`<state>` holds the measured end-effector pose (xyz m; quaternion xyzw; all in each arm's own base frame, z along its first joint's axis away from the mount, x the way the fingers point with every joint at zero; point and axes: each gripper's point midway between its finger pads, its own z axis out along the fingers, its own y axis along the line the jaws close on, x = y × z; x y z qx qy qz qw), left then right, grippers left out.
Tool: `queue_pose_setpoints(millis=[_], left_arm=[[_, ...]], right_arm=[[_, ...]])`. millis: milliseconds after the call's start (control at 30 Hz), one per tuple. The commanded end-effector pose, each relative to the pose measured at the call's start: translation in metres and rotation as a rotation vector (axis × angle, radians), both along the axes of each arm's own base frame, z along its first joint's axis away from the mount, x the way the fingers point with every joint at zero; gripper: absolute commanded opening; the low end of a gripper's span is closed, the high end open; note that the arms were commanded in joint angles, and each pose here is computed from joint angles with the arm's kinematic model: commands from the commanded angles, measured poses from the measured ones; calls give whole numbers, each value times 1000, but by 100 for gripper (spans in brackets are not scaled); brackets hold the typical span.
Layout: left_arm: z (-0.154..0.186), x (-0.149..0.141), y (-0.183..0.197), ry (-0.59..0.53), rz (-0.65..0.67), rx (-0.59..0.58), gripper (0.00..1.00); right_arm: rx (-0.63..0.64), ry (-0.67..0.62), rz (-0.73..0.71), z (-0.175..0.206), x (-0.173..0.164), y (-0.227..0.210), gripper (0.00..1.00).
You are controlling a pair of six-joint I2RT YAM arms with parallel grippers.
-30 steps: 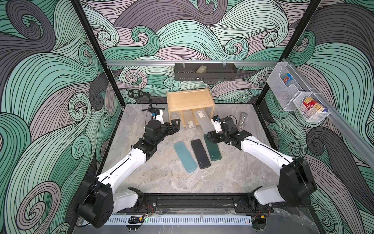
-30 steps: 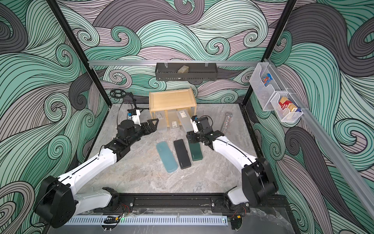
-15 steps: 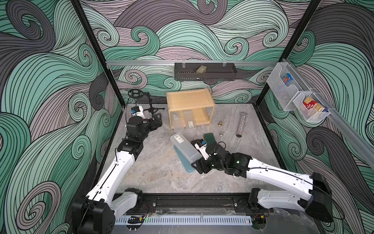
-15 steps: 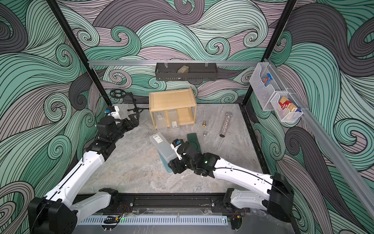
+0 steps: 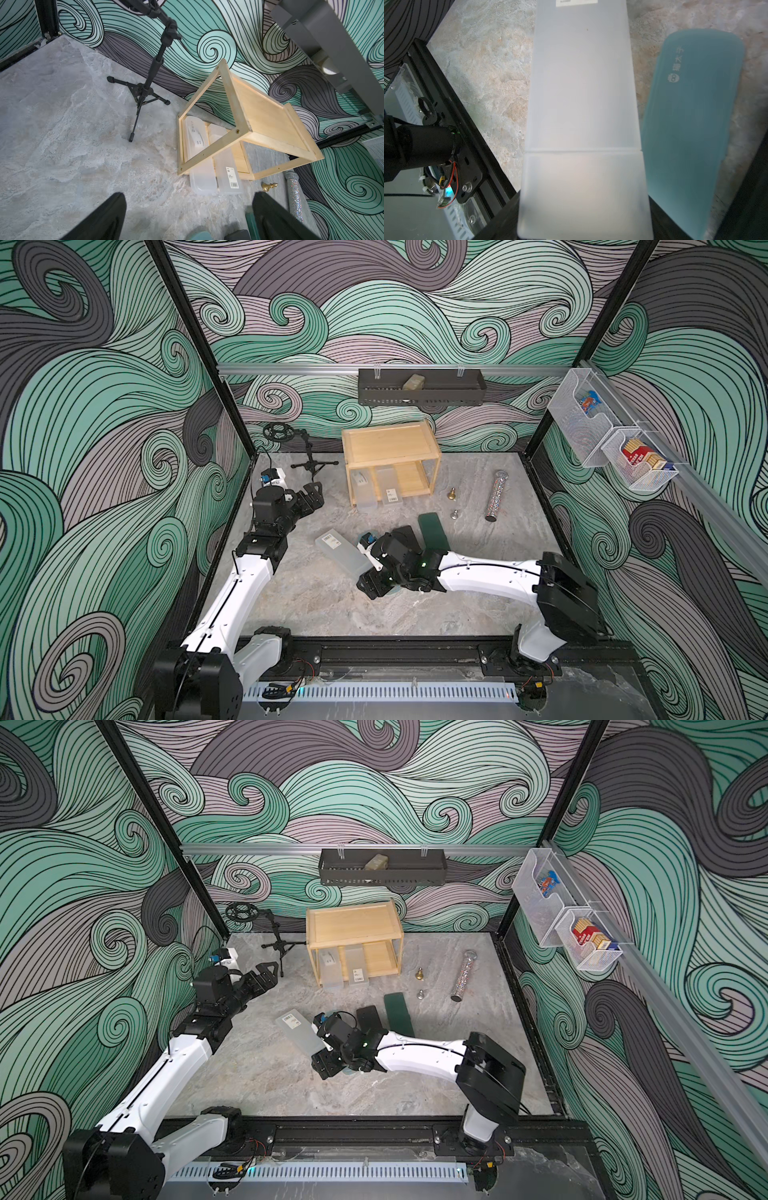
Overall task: Remove the pencil cases from the shelf
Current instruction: Place the pencil case at the center of the board.
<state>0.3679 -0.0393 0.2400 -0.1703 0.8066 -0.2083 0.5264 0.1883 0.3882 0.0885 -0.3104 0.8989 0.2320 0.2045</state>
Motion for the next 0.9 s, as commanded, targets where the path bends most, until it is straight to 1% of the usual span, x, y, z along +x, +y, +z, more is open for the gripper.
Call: queue_pose_setpoints(millis=[0, 167, 333, 367, 400, 433, 467, 500, 600, 700, 767, 867], left_arm=[[11, -4, -3, -47, -24, -23, 99], [3, -3, -4, -35, -30, -30, 99], [-6, -5, -5, -19, -37, -32, 99], [-8, -5, -4, -17, -35, -34, 98], [-9, -5, -5, -16, -36, -36, 99], [-11, -6, -5, -12, -37, -36, 99], [-12, -6, -5, -9, -37, -39, 98], [-15, -6, -5, -2, -36, -41, 99], [-26, -8, -6, 21, -34, -55, 98], [-35, -13, -5, 45, -11, -107, 99], [-43, -19, -4, 53, 2, -120, 99], [-62, -32, 7, 103, 79, -143, 98]], right_arm=[[26, -22, 37, -2, 6, 22, 76], [-4, -13, 37, -21, 14, 37, 76], [-41, -11, 20, -38, 19, 37, 77], [-44, -5, 22, -40, 17, 36, 78], [-45, -1, 23, -41, 17, 36, 82], [-46, 2, 22, -41, 16, 35, 89], [-42, 2, 21, -40, 15, 34, 93], [-36, 2, 22, -38, 15, 34, 94], [-18, -14, 26, -29, 17, 36, 96], [26, -26, 41, -11, 19, 41, 99], [75, -60, 45, 16, 29, 42, 100], [163, -120, 16, 64, 55, 26, 100]])
